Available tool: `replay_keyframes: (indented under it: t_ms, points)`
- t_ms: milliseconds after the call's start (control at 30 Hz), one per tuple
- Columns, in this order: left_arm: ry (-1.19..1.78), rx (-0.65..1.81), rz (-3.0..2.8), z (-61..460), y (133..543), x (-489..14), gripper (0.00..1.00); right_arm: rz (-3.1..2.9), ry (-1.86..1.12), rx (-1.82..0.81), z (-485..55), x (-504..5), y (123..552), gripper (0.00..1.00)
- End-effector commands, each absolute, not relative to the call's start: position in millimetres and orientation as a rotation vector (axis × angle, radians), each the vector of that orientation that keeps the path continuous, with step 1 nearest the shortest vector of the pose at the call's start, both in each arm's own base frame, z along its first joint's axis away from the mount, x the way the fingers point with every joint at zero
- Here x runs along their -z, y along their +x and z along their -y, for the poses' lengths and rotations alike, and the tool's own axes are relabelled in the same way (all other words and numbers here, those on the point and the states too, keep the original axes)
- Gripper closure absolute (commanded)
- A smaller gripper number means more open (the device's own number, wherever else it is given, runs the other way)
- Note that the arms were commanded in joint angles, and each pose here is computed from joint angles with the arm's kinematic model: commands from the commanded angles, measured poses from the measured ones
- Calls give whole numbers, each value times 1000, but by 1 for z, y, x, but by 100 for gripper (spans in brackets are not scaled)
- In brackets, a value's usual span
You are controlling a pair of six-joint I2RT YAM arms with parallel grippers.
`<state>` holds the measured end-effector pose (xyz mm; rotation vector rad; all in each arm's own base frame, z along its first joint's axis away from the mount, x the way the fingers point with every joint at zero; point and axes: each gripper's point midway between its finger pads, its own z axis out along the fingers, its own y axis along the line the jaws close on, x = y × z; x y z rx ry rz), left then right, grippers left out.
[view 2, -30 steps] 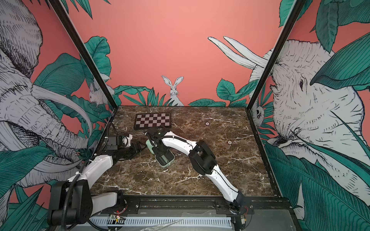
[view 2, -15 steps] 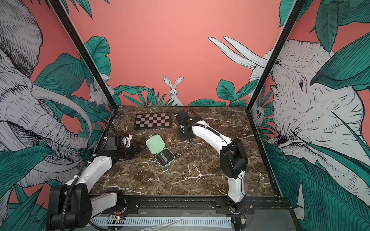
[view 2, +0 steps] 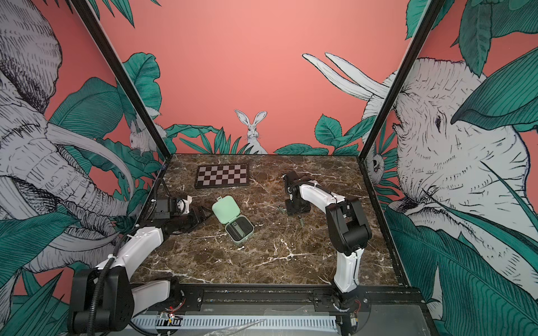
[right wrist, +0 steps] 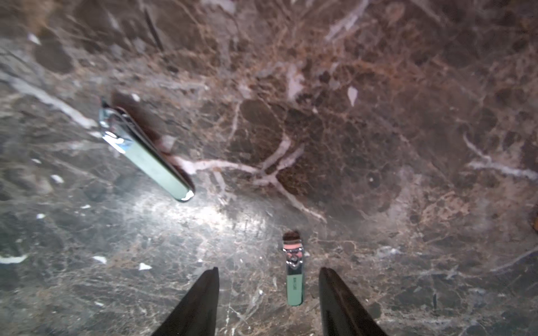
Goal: Organize nail clipper sets
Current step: Pick up the nail clipper from the center of the board.
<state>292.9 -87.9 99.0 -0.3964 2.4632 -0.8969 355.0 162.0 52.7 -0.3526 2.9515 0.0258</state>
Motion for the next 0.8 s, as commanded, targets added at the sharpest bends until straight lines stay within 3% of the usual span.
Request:
replay_keyframes:
  t_ms: [0, 167, 767]
  points:
    - [-382, 895, -2447, 87, 295, -105, 17, -2926, -401, -91, -178, -53, 369, 43]
    - [-388, 891, -2449, 86, 295, -102, 17, -2914, -427, -142, -196, -49, 381, 43]
    - [-404, 898, -2461, 87, 295, -96, 17, -2929, -546, -112, -235, -29, 398, 64]
